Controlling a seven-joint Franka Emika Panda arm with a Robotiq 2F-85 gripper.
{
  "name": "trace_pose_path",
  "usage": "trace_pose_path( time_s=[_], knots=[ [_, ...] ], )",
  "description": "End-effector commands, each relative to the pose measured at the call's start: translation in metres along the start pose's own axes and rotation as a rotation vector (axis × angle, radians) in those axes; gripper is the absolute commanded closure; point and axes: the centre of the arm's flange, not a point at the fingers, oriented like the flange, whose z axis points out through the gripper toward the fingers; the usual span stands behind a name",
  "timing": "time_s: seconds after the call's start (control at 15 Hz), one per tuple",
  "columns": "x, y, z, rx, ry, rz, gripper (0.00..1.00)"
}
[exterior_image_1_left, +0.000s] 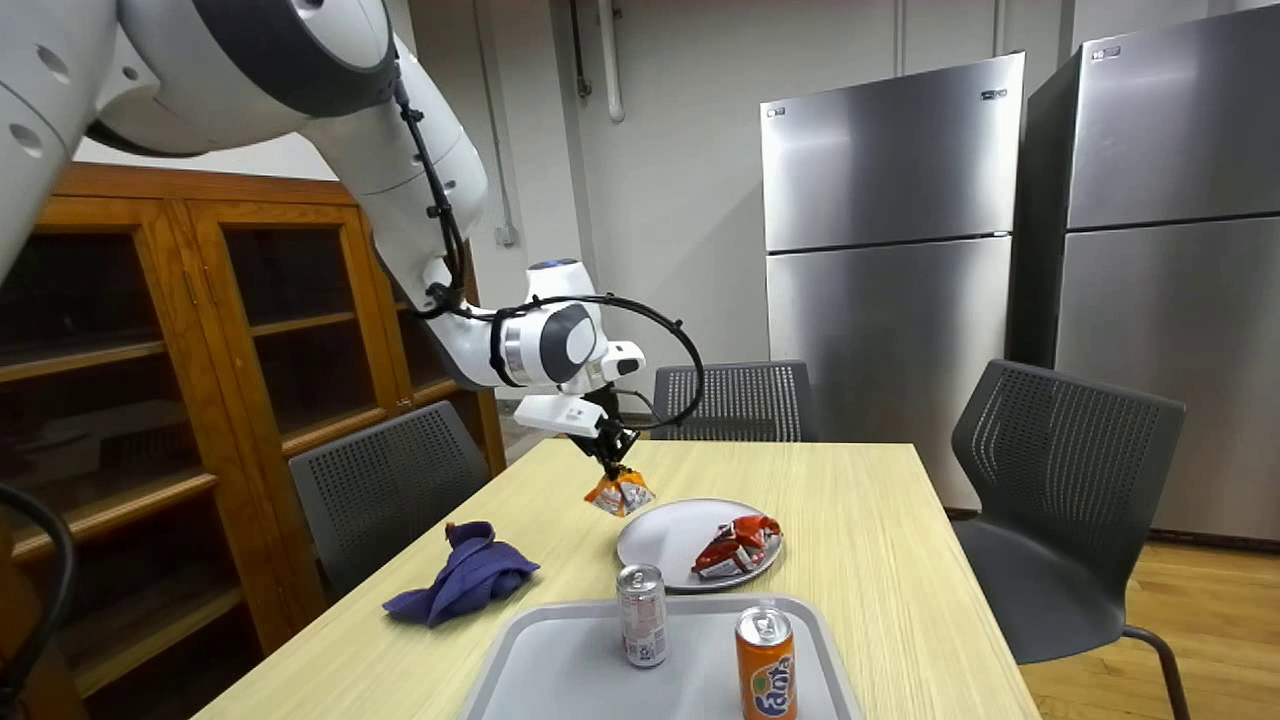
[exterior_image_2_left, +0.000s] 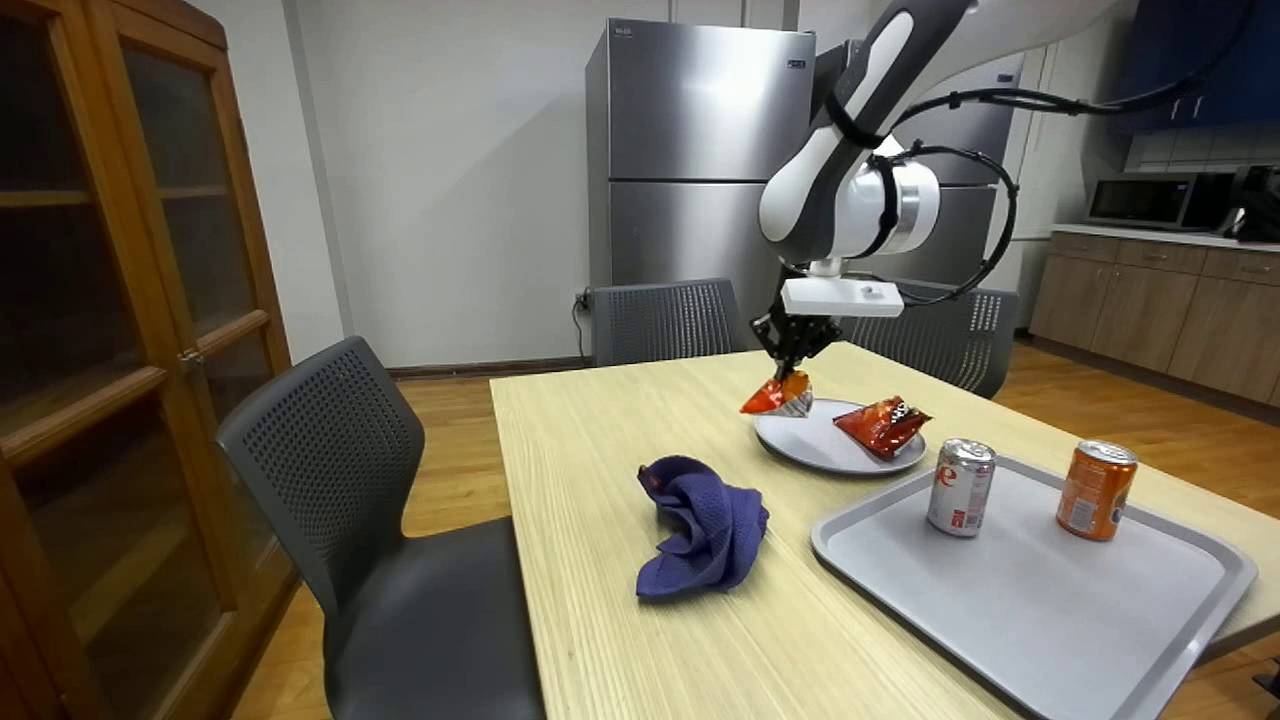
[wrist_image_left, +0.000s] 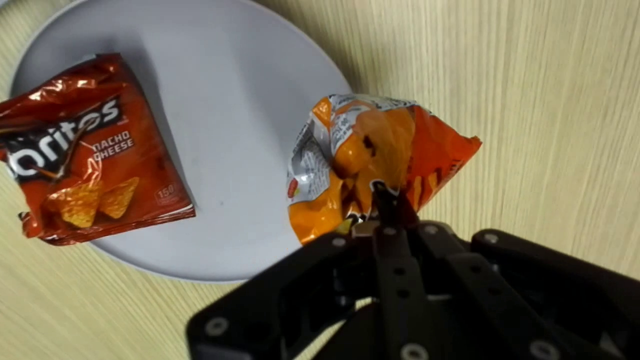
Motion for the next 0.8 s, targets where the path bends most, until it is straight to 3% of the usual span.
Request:
trace_pose_path(
  time_s=[0.0, 0.73],
  knots=[
    [-0.030, -0.016, -0.017, 0.027, -0.021, -0.068, 1.00],
    [-0.052, -0.043, 0.011, 0.060, -0.079, -0.138, 1.00]
  ],
)
